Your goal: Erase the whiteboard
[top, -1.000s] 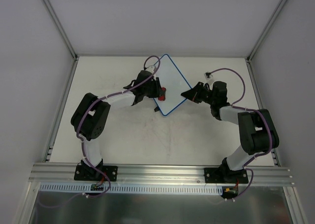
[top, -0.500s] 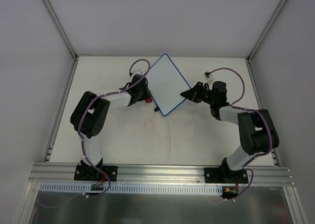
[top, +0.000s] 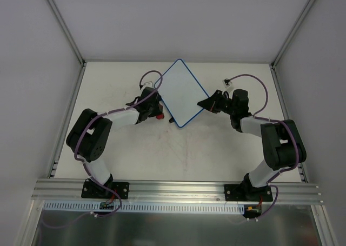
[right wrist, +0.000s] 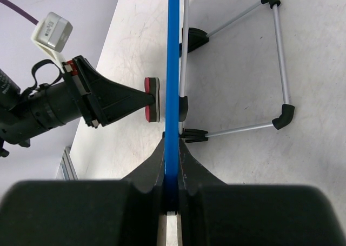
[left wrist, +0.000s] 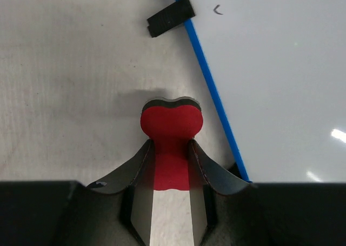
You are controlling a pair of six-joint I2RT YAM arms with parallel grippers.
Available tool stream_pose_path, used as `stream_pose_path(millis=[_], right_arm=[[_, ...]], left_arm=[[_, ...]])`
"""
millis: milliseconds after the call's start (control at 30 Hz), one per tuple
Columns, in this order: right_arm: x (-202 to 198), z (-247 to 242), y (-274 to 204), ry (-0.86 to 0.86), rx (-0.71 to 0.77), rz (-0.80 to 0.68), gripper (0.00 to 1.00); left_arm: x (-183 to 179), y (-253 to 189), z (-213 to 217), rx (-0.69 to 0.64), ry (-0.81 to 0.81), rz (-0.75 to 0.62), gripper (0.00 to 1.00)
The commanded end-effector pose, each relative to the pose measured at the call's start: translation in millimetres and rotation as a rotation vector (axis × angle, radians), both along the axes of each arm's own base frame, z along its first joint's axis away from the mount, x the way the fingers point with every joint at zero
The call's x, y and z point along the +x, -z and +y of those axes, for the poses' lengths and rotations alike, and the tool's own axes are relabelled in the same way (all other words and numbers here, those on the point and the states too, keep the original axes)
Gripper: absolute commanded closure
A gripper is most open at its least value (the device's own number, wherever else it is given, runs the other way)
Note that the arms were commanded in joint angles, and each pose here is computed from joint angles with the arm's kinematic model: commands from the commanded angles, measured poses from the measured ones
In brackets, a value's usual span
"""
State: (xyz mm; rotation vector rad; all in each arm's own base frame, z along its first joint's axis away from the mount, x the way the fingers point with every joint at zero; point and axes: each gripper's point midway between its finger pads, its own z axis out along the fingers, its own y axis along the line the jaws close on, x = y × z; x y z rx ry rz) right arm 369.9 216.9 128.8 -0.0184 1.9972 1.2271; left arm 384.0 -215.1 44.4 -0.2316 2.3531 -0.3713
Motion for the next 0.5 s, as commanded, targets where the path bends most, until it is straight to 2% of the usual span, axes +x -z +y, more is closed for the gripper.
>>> stream_pose_path(millis=[0, 167, 300, 467], right_arm=[[-12, 17, -12, -0.105, 0.012, -0.07, 1.0], [-14, 14, -14, -0.087, -0.001, -0.093, 1.0], [-13, 11, -18, -0.067, -0.008, -0.112, 1.0], [-15, 10, -22, -0.064, -0.006, -0.121, 1.0]], left_arm=[[-4, -33, -17, -0.074, 0.073, -0.041, 1.0], [-4, -57, -28, -0.146, 0.107, -0.057, 1.0], [8, -72, -29, -0.152, 0.087, -0.048, 1.0], [29, -64, -37, -0.191, 0.055, -0.01, 1.0]])
